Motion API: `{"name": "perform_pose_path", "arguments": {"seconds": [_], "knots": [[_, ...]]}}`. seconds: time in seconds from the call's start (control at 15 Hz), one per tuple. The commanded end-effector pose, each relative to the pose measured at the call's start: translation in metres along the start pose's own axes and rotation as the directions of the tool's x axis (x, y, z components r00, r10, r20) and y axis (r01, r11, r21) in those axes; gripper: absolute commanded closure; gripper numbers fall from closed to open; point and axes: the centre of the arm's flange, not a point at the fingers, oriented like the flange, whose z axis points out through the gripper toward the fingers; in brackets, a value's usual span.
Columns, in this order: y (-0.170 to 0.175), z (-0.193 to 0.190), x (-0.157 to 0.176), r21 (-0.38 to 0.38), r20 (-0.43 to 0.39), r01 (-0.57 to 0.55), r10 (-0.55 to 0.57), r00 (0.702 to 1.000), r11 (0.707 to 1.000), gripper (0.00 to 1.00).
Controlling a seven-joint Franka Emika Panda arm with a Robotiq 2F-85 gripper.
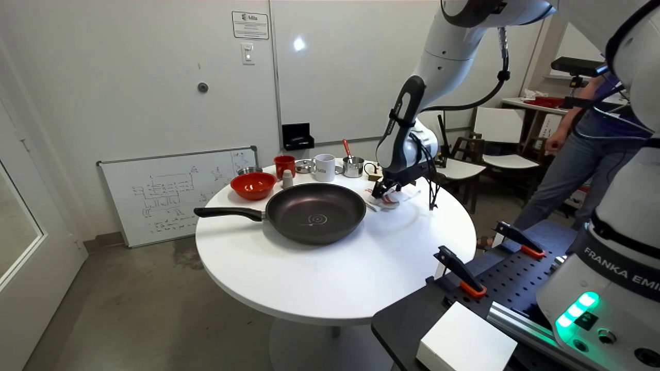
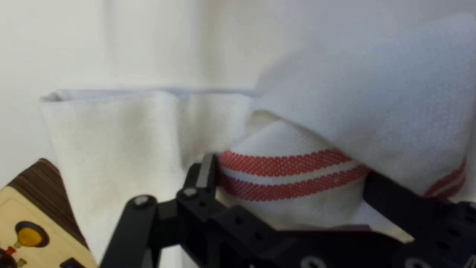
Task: Wipe the pan with the dish cloth
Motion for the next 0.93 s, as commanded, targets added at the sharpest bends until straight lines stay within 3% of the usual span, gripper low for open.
{"name": "perform_pose_path", "arguments": {"seconds": [0.0,0.13,0.2,0.27,0.4,0.87], "knots": [[-0.002,0.026,0.013,-0.017,-0.028,-0.036,0.036,0.999,0.999,0.0],[-0.001,0.034,0.014,-0.011,-0.008,-0.025,0.025,1.0,1.0,0.0],[0.0,0.036,0.014,-0.005,0.003,-0.026,0.026,1.0,1.0,0.05],[0.001,0.039,0.014,-0.001,0.009,-0.027,0.027,1.0,1.0,0.28],[0.002,0.04,0.015,0.005,0.018,-0.016,0.016,1.0,1.0,0.32],[0.002,0.036,0.02,0.036,0.039,-0.026,0.024,0.999,0.999,0.84]]}}
